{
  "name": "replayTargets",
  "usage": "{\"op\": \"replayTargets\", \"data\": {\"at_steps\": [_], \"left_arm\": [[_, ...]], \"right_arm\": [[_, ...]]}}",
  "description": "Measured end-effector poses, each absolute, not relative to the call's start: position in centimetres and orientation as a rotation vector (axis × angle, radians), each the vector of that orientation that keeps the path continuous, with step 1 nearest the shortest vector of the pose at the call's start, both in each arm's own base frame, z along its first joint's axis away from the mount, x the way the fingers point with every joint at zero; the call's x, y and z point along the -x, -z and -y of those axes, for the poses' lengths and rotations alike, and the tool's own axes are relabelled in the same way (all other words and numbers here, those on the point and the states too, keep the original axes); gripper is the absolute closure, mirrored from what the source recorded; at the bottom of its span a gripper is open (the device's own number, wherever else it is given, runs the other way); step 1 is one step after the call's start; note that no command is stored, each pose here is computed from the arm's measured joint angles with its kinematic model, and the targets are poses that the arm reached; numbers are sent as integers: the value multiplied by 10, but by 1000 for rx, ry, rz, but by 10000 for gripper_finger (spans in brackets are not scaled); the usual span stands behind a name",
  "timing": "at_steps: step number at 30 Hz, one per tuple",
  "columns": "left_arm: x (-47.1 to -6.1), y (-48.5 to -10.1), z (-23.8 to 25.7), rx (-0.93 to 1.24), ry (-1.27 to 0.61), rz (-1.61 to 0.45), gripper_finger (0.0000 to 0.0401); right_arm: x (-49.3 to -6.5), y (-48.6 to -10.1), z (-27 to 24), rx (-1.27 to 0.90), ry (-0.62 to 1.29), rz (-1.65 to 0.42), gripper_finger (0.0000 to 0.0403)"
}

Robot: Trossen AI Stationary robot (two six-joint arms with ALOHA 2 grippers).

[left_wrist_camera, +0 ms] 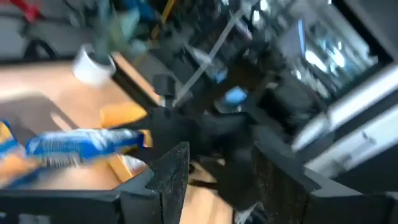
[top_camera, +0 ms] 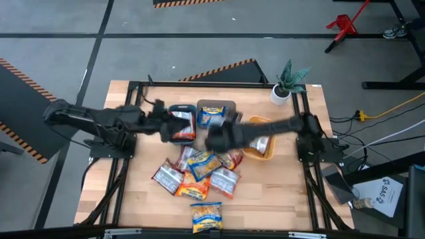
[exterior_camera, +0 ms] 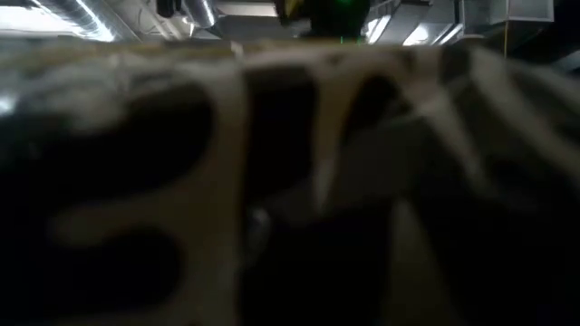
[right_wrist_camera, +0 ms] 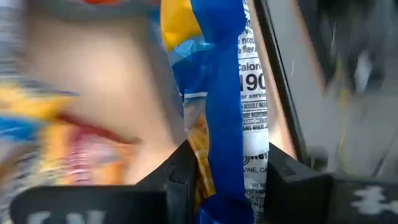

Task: Sort Maruchan noodles
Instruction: Put the blue noodle pack into the black transparent bin

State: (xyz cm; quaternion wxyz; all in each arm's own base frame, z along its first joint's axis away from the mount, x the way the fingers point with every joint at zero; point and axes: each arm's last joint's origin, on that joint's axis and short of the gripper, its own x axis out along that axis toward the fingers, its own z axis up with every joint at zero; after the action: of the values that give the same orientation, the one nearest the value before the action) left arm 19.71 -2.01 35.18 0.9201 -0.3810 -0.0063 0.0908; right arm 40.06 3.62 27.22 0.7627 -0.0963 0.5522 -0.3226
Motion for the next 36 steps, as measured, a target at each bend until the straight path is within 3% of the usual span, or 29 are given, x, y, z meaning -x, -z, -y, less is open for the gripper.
{"op": "replayTargets", "data": {"at_steps": [5,13,36], "left_arm": [[-185,-360,8,760,-251,88,234],[-185,-359,-4,760,-312,97,234],[-184,-356,-13,756,-366,85,234]], "right_arm": [[-400,-272,29,122,868,-1221,319],[-410,-257,75,-6,889,-1178,320],[-396,-250,70,-498,988,-1204,320]]}}
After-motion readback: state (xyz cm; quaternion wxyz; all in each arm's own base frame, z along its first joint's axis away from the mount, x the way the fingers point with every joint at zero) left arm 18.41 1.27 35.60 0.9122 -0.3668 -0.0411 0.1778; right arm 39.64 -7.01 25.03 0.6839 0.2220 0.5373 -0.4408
